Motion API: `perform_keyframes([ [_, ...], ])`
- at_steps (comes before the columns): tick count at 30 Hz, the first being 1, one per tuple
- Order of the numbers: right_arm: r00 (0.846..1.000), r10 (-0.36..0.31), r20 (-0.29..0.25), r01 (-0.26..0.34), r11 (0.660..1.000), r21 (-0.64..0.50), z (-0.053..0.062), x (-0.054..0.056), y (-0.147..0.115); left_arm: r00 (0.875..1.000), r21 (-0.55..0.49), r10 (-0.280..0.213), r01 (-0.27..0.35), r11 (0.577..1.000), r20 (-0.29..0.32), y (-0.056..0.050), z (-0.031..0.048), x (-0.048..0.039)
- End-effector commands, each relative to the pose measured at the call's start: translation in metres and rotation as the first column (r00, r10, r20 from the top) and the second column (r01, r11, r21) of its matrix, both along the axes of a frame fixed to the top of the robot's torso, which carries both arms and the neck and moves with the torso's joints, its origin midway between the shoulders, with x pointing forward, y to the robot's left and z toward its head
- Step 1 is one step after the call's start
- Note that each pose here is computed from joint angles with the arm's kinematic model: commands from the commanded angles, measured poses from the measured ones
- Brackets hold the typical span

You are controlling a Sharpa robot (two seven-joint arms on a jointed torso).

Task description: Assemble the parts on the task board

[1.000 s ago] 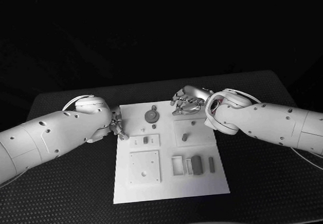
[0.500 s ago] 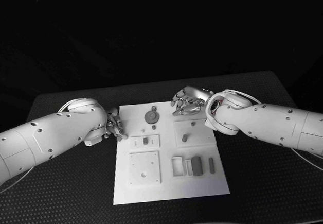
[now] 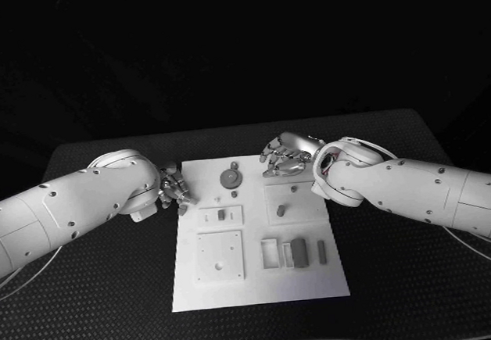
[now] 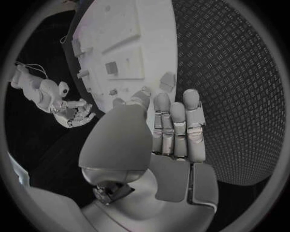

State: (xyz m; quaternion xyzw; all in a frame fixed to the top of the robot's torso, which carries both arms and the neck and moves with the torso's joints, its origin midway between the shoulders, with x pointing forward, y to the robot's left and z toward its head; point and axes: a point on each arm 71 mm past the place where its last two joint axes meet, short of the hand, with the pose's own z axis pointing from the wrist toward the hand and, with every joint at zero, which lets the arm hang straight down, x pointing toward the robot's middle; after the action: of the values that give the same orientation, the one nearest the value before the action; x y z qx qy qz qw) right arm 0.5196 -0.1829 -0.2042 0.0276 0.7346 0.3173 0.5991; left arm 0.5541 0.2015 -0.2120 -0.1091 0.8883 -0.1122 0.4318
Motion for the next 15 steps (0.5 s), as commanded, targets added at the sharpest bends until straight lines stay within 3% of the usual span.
perform_keyframes([
  [1,1.0,0.01,-0.004,-0.01,1.0,-0.002,-0.001,-0.001,0.001,0.999,-0.105,0.007,-0.002,0.994,0.046,-0.004,0.0046,0.0019],
  [5,1.0,0.01,-0.004,-0.01,1.0,-0.002,-0.001,-0.001,0.001,0.995,-0.159,-0.013,0.029,0.987,0.103,-0.006,0.0099,0.0035],
  [10,1.0,0.008,-0.003,-0.008,1.0,-0.002,-0.001,-0.001,0.0,0.98,-0.231,-0.052,0.097,0.968,0.195,-0.003,0.0181,0.0002],
  [14,1.0,0.005,0.001,-0.005,1.0,-0.001,-0.001,-0.001,-0.002,0.952,-0.256,-0.108,0.185,0.949,0.287,0.002,0.0261,-0.0083],
  [15,1.0,0.005,0.002,-0.005,1.0,0.0,-0.001,-0.001,-0.002,0.932,-0.254,-0.136,0.229,0.94,0.336,0.005,0.0299,-0.0114],
])
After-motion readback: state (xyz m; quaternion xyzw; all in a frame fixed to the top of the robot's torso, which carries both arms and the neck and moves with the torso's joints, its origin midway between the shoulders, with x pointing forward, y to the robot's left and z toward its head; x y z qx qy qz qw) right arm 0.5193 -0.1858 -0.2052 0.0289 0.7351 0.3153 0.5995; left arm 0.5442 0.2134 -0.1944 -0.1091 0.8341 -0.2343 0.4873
